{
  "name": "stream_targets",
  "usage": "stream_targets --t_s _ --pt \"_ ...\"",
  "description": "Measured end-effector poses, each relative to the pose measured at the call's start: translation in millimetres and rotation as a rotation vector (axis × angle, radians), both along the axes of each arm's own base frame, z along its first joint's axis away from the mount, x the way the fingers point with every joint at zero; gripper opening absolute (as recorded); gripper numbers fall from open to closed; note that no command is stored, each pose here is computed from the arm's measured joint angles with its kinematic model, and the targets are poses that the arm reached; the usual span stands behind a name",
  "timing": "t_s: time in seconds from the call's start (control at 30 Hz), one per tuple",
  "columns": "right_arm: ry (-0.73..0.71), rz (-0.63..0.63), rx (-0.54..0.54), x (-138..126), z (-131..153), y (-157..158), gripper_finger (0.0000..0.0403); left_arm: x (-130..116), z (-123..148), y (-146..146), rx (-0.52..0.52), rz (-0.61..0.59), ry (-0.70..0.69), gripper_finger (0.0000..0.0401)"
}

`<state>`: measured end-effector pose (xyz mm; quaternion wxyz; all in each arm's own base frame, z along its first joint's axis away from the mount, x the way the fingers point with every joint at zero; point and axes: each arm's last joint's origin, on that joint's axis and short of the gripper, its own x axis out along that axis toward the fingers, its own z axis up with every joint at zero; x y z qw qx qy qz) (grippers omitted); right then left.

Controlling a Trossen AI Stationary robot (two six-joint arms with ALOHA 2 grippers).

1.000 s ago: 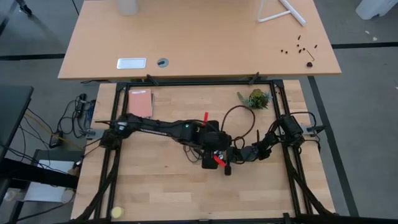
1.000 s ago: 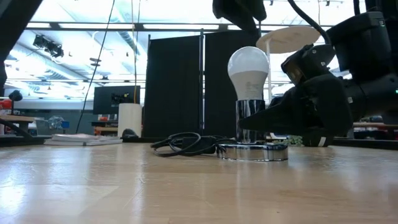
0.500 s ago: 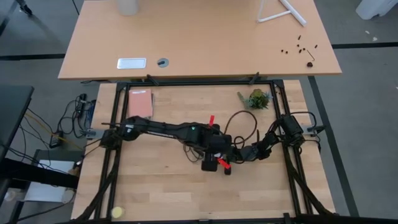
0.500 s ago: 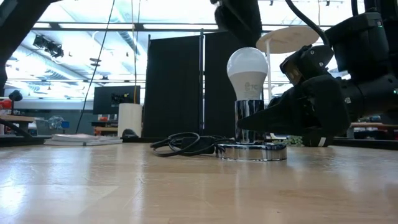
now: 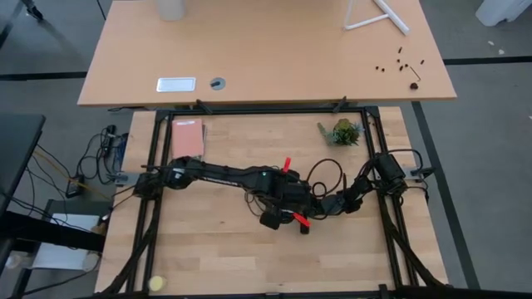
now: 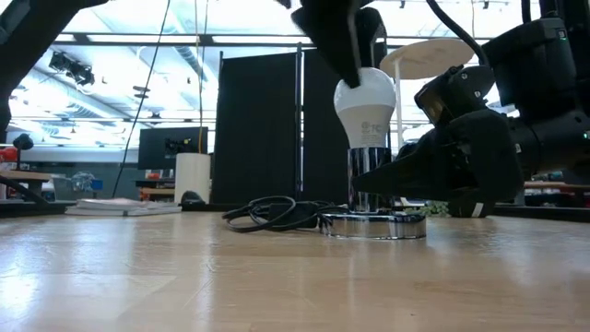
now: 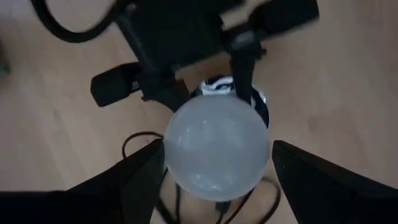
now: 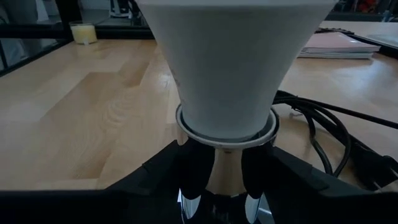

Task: Screw lightbulb
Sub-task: Remove the lightbulb from the lamp

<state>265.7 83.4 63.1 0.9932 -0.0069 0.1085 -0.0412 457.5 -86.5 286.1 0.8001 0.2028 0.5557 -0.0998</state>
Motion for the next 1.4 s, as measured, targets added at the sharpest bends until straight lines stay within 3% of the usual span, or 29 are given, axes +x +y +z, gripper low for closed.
stream_targets --t_s 0.2,0.3,0.97,1.4 --pt "0.002 -0.002 0.007 -0.1 -0.2 0.0 0.0197 -3.7 -1.4 0.5 0.118 -0.193 0.053 0.0301" --pt "0.002 -0.003 0.01 -0.1 -0.3 0.0 0.0197 -4.2 -2.0 1.7 0.174 -0.224 0.064 0.03" --pt "0.002 -0.006 0.023 -0.3 -0.5 0.1 0.0197 -2.2 -1.3 1.5 0.364 -0.707 0.099 0.03" --pt "0.003 -0.008 0.023 -0.4 -0.7 0.0 0.0197 8.2 -16.2 0.0 0.351 -0.755 0.09 0.0301"
